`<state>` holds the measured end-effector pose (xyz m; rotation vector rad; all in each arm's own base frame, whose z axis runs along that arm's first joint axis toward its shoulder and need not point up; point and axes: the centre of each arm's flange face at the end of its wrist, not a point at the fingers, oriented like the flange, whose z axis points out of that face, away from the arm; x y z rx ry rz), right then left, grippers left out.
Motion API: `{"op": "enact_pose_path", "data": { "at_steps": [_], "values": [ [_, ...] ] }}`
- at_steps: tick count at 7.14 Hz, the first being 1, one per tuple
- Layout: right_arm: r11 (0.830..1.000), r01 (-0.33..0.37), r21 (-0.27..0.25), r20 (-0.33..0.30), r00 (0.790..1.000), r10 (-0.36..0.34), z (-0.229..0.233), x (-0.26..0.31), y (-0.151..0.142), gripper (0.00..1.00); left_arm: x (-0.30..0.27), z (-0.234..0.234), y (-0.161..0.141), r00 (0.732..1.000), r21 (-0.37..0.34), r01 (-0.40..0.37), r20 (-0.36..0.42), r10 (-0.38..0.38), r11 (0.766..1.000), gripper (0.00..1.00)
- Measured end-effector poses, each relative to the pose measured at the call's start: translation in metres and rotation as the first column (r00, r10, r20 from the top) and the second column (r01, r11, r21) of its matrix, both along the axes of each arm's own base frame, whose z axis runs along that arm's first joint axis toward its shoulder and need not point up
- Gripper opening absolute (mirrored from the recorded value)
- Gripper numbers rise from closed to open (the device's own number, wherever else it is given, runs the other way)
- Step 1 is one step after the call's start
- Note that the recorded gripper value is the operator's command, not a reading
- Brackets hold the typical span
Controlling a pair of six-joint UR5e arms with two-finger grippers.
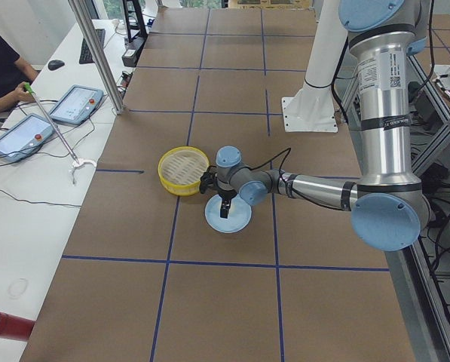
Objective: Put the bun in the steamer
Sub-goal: 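Move the left gripper down over the pale bun on the blue plate, then close the left gripper on the pale bun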
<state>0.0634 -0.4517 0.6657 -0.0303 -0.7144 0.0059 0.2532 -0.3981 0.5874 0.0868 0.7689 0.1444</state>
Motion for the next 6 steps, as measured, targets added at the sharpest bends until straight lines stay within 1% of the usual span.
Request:
{"op": "enact_pose_path", "data": {
  "at_steps": [1,2,3,5,6],
  "values": [
    [1.000,0.000,0.000,0.000,1.000,0.000,0.0000,0.0001,0.0000,1.00,0.0030,-0.0005,0.0007,1.000,0.000,-0.005,-0.001,0.005,1.000,0.89],
    [1.000,0.000,0.000,0.000,1.000,0.000,0.0000,0.0001,0.0000,1.00,0.0064,-0.0012,0.0007,1.000,0.002,-0.010,-0.002,0.010,1.000,0.80],
    [1.000,0.000,0.000,0.000,1.000,0.000,0.0000,0.0000,0.0000,1.00,0.0088,-0.0012,0.0004,1.000,0.002,-0.013,-0.003,0.013,1.000,0.65],
    [1.000,0.000,0.000,0.000,1.000,0.000,0.0000,0.0002,0.0000,1.00,0.0105,-0.0005,-0.0004,1.000,0.004,-0.017,-0.003,0.017,1.000,0.46],
    [1.000,0.000,0.000,0.000,1.000,0.000,0.0000,0.0001,0.0000,1.00,0.0108,-0.0009,-0.0005,1.000,0.008,-0.018,-0.006,0.018,1.000,0.42]
  ]
}}
